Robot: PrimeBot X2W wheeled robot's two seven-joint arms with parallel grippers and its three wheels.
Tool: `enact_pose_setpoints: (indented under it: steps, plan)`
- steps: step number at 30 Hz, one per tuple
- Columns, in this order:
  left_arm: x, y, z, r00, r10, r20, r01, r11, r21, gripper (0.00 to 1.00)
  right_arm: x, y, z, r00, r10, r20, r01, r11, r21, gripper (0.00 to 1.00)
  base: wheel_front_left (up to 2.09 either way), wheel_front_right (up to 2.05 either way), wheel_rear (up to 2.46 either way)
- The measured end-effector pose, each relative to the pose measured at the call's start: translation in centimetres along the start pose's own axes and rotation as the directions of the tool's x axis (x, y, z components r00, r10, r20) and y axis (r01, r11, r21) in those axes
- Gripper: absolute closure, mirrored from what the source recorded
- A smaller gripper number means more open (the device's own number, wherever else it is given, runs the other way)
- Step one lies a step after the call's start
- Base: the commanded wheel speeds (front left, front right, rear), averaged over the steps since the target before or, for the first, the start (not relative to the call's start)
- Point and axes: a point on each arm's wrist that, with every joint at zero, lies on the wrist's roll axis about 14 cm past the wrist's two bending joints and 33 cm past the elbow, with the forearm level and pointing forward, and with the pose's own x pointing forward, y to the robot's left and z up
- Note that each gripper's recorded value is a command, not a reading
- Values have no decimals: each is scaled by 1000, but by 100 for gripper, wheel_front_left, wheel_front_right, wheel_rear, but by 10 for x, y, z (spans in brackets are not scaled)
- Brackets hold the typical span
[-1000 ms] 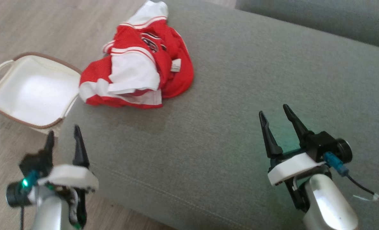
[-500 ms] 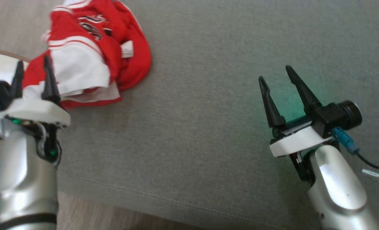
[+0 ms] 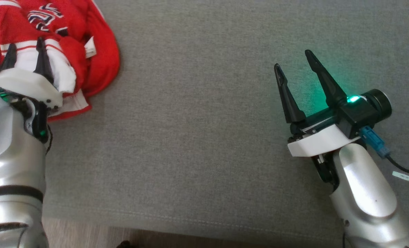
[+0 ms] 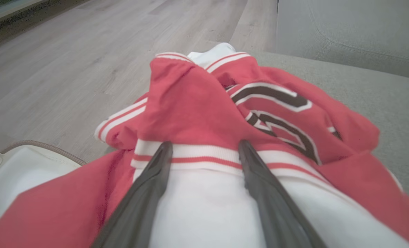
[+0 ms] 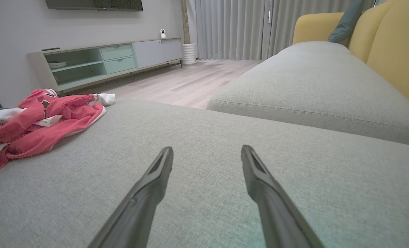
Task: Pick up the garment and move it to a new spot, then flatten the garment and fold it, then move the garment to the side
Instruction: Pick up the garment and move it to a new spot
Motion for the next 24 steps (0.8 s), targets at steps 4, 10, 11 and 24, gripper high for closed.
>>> enact_pose_setpoints:
  steps: [4,10,11,24]
  plan:
    - [11,-9,-14,999,-13,-51,14,1000,4,0,-3,-9,-8,1000,-25,-17,25,1000,5,0,0,0,0]
    - [21,-13,-24,995,-11,-104,11,1000,-6,100,-6,-20,-14,998,-52,-27,53,999,6,0,0,0,0]
    - [22,-14,-25,994,-12,-107,11,1000,-8,100,-6,-21,-14,998,-54,-28,54,999,6,0,0,0,0]
    - [25,-15,-26,991,-10,-130,10,1000,-6,100,-3,-20,-14,998,-49,-28,49,999,5,0,0,0,0]
